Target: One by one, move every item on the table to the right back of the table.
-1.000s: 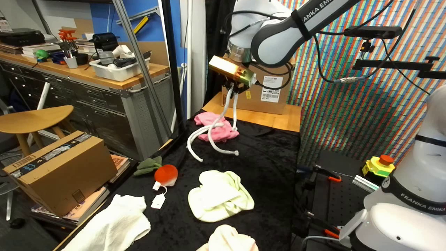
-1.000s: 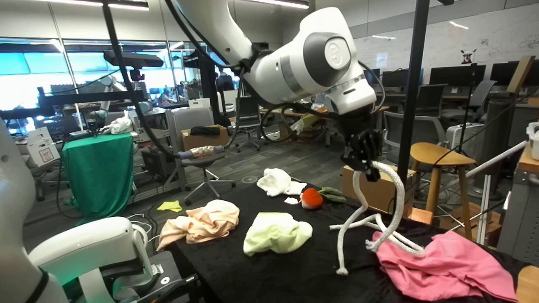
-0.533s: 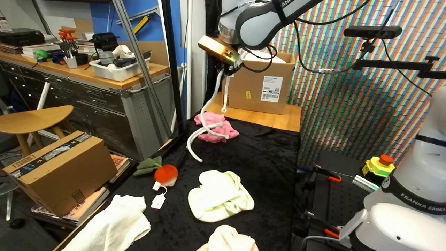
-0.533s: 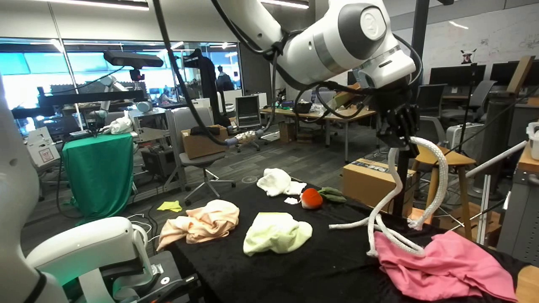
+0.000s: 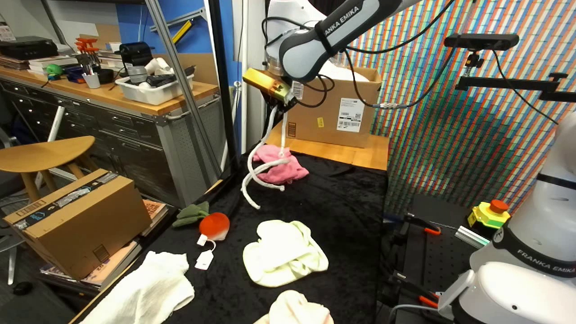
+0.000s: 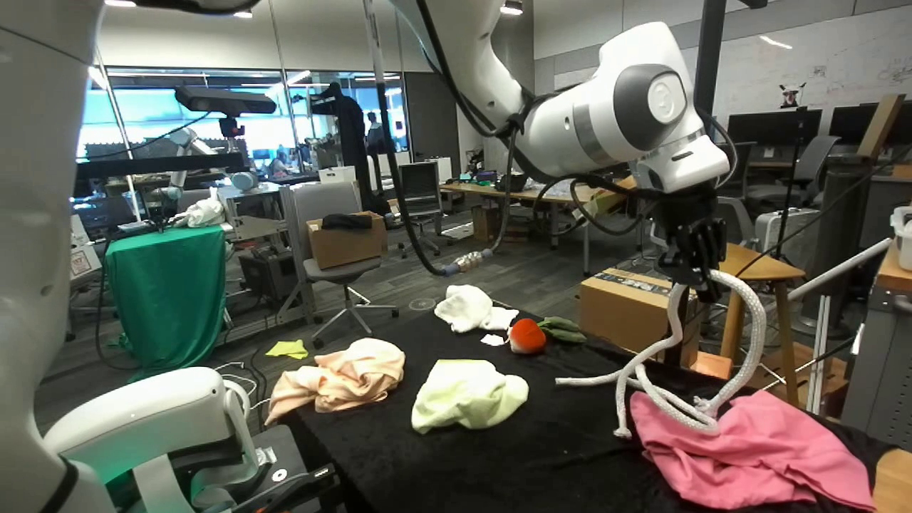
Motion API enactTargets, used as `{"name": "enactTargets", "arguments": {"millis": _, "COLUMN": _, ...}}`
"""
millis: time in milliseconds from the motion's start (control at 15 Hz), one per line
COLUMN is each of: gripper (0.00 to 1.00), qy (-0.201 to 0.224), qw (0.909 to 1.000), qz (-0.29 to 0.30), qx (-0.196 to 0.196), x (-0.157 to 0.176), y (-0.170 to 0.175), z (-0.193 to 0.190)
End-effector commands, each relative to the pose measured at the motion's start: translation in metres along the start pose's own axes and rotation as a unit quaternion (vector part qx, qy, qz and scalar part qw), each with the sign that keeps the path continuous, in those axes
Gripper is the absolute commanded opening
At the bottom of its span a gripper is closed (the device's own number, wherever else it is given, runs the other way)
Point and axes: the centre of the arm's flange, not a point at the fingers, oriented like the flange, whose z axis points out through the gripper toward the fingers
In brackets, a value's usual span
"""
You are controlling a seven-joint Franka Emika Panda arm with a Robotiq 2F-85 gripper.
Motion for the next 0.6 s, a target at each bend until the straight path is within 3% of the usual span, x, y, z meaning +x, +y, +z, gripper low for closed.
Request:
{"name": "enactTargets", "arguments": {"millis": 0, "gripper": 0.12, "qy": -0.013, "qw": 0.9997, "qz": -0.011, "qx": -0.016, "x": -0.006, "y": -0.025, "z": 0.037}}
{"name": "enactTargets", "arguments": {"millis": 533, "gripper": 0.13, "qy": -0.012, "qw": 0.997, "qz": 0.016, "qx": -0.074, "x": 0.003, "y": -0.009, "z": 0.109}}
